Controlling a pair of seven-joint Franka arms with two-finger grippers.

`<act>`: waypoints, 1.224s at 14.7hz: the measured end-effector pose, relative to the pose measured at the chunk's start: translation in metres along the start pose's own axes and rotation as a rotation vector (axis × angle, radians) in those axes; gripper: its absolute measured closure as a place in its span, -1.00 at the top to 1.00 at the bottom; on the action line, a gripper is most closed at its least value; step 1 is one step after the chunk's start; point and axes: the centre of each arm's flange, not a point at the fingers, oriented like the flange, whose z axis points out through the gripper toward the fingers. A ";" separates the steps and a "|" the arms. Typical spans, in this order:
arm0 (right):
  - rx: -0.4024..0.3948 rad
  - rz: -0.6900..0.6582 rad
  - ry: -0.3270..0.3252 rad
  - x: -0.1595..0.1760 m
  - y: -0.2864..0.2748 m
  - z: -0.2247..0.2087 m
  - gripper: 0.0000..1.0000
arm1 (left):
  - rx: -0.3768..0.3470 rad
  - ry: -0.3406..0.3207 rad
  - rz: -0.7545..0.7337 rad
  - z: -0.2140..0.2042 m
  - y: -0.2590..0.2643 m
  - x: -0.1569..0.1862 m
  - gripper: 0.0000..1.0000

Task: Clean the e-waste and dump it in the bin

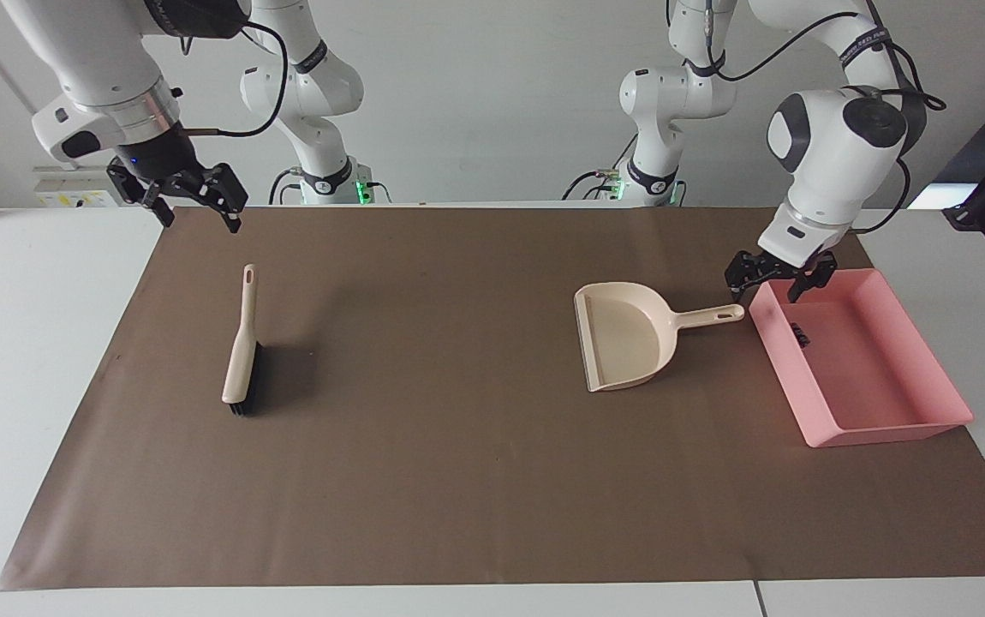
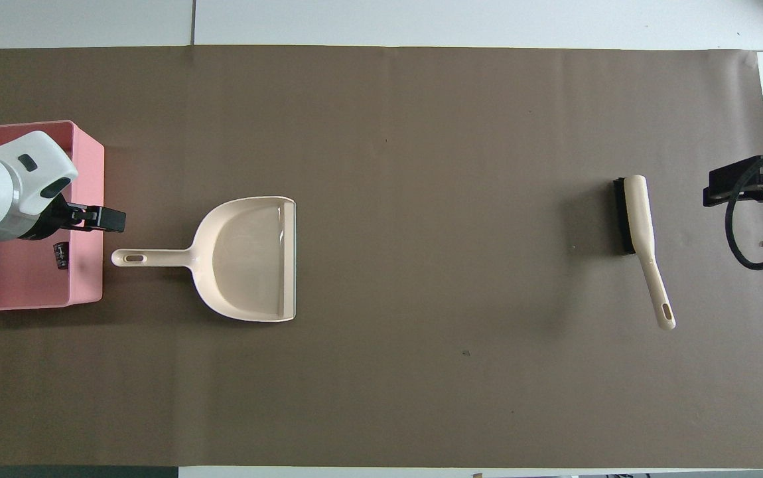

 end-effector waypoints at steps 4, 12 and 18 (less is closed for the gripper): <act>-0.008 0.002 -0.003 0.000 0.002 0.002 1.00 | -0.025 -0.002 -0.038 -0.089 -0.017 0.004 0.96; -0.010 0.001 -0.004 0.000 0.002 0.002 1.00 | -0.031 -0.072 -0.026 -0.143 -0.011 0.007 0.97; -0.010 0.001 -0.004 0.000 0.002 0.002 1.00 | -0.035 -0.122 -0.025 -0.134 -0.011 0.004 0.97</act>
